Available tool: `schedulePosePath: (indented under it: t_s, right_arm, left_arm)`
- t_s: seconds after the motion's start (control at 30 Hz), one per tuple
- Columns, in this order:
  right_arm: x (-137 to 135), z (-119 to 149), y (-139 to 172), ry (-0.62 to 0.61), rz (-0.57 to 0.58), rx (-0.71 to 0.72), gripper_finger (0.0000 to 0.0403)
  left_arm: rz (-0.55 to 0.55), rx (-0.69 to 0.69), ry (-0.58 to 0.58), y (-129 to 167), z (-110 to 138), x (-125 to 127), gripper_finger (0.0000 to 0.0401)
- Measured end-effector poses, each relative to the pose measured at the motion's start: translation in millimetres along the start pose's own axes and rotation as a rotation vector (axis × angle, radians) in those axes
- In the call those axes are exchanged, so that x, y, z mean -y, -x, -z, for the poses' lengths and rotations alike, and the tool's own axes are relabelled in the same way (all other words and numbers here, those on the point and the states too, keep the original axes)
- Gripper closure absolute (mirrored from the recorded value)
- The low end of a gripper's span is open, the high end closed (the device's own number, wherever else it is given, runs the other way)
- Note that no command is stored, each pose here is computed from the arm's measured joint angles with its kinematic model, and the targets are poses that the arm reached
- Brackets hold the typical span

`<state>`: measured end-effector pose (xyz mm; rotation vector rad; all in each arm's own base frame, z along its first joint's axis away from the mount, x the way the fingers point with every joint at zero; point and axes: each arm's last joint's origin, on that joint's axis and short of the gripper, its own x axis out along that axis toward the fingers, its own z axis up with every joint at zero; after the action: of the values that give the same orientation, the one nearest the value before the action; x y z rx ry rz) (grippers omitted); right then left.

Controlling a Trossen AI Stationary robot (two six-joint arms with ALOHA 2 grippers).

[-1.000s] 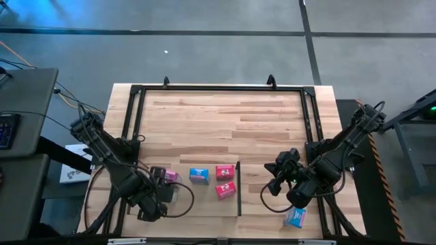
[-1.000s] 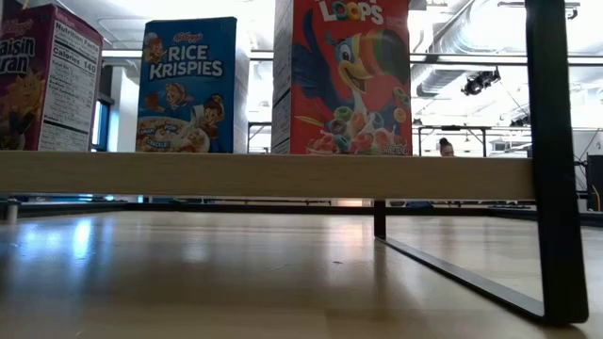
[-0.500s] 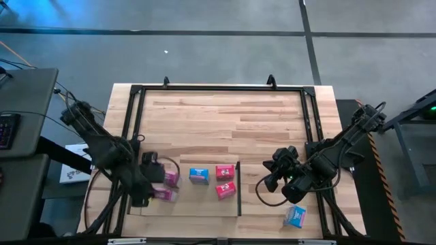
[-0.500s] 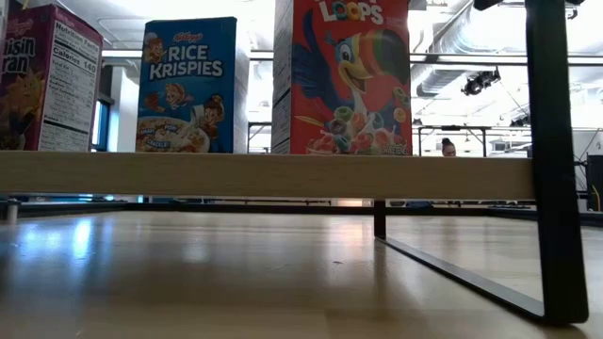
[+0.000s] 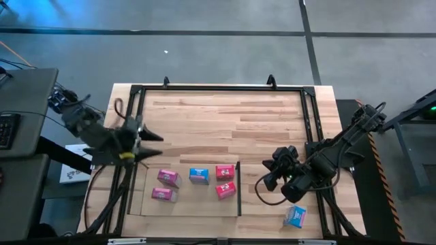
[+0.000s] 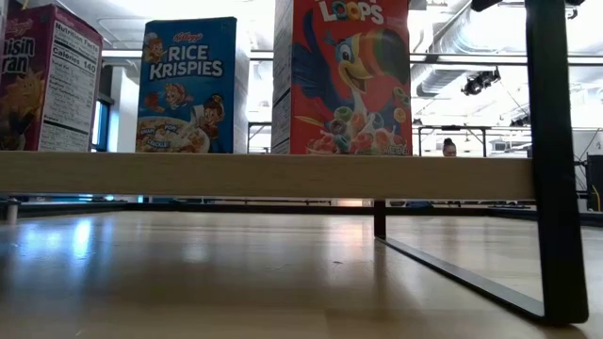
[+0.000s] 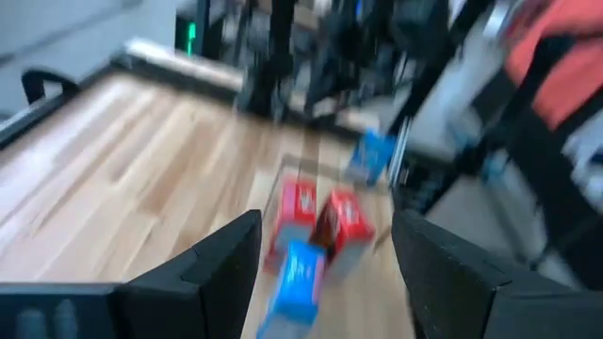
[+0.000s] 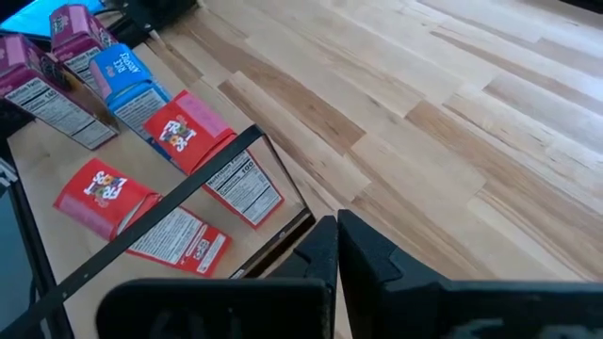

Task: Stack cereal on shelf
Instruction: Put the blue cereal box on the shelf

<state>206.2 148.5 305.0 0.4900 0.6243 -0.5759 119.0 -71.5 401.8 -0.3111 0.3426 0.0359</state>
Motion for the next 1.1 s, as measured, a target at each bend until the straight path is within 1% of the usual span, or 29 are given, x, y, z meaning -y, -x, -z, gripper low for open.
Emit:
schedulePosePath:
  t_s: [0.13, 0.23, 0.37, 0.47, 0.57, 0.67, 0.77, 0.87, 1.0, 1.1]
  right_arm:
    - [1.0, -3.0, -2.9, -0.010, 0.012, 0.005, 0.0403]
    - [2.1, -6.2, -5.6, -0.031, 0.025, 0.015, 0.0403]
    - [3.9, -12.7, -11.3, -0.069, 0.045, 0.034, 0.0403]
    - [4.3, -18.5, -16.1, -0.103, 0.050, 0.045, 0.0403]
    - [7.4, -25.1, -21.3, -0.136, 0.068, 0.043, 0.0402]
    - [13.8, -31.9, -24.3, -0.168, 0.086, 0.000, 0.0391]
    - [21.8, -37.5, -22.9, -0.157, 0.099, -0.048, 0.0368]
    - [31.4, -43.7, -15.2, -0.156, 0.099, -0.062, 0.0332]
    - [41.7, -46.5, -0.6, -0.114, 0.068, -0.104, 0.0274]
    - [46.1, -43.2, 12.1, -0.072, 0.005, -0.202, 0.0231]
  left_arm:
    - [0.057, 0.187, 0.089, 9.0, 8.8, -20.6, 0.0170]
    - [0.093, 0.288, 0.089, 10.3, 16.6, -29.8, 0.0170]
    - [0.104, 0.350, 0.059, 4.1, 32.3, -40.3, 0.0169]
    - [0.124, 0.363, 0.050, -2.8, 44.9, -48.0, 0.0170]
    - [0.162, 0.392, 0.059, -8.5, 55.9, -55.7, 0.0171]
    - [0.202, 0.440, 0.097, -13.8, 64.1, -62.2, 0.0172]
    - [0.237, 0.483, 0.141, -16.7, 68.9, -66.8, 0.0172]
    - [0.234, 0.512, 0.176, -18.4, 71.4, -70.0, 0.0172]
    - [0.178, 0.545, 0.200, -19.1, 70.7, -73.0, 0.0172]
    - [0.112, 0.569, 0.217, -19.0, 70.2, -75.1, 0.0172]
